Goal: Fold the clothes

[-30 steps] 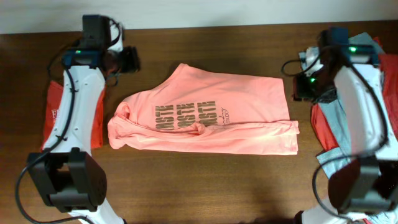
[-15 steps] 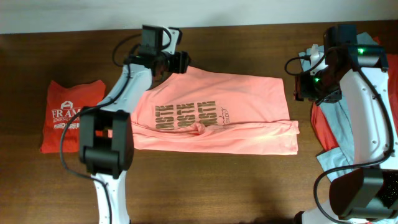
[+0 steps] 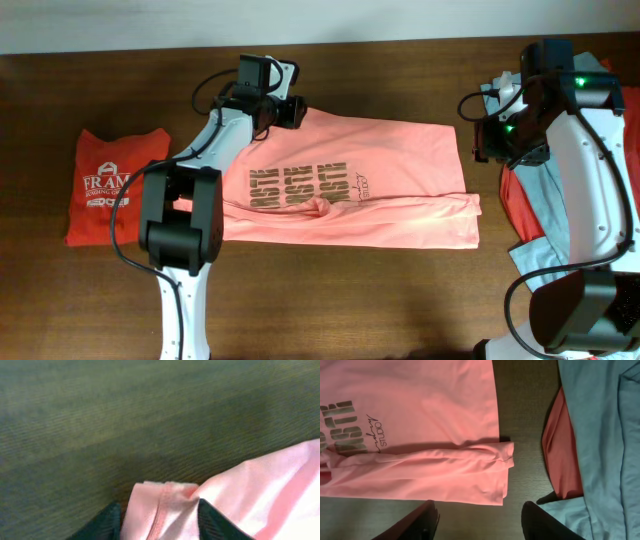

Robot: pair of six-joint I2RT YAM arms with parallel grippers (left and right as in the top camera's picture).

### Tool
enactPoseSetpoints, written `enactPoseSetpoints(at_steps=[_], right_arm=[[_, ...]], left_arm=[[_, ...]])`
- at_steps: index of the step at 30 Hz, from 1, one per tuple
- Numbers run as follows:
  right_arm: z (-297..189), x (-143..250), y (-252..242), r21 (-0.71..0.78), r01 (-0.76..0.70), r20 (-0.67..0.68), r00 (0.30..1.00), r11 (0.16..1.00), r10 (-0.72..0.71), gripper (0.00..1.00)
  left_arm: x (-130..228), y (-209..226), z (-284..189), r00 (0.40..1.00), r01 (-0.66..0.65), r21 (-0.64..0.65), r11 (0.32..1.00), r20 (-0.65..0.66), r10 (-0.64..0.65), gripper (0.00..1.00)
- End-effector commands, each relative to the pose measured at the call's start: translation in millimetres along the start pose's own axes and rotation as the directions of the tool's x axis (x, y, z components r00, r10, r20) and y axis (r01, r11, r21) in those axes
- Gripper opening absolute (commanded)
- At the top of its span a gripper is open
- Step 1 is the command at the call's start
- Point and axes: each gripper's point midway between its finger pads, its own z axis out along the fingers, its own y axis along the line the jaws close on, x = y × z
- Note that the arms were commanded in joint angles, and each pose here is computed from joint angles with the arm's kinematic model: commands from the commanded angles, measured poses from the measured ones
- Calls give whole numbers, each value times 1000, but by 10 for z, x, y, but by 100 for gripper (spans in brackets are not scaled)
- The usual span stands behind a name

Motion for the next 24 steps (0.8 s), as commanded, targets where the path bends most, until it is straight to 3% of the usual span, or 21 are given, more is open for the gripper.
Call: enactPoseSetpoints(at_steps=[1, 5, 8, 14, 18, 24], right_arm=[[-44, -8, 5, 7, 2, 11, 1000, 1000, -2, 59], [-45, -12, 5, 7, 2, 13, 1000, 1000, -2, 59], [-37, -110, 5, 8, 9, 50, 999, 1000, -10, 59], [229, -544, 2, 7, 65, 144, 987, 998, -65, 62], [647, -874, 142, -88, 85, 185, 980, 992, -68, 70], [1448, -1147, 508, -329, 123, 189, 980, 936, -63, 75]], left_arm=[[89, 32, 64, 1000, -1, -6, 1000, -24, 1, 33], [95, 31, 63, 1000, 0, -5, 1000, -27, 0, 13], [119, -63, 7, 998, 12, 40, 999, -57, -10, 8], [262, -200, -357, 979, 78, 45, 996, -193, -68, 2], [576, -271, -590, 922, 198, 5, 980, -341, -185, 2], [867, -314, -704, 863, 234, -23, 972, -455, -219, 2]])
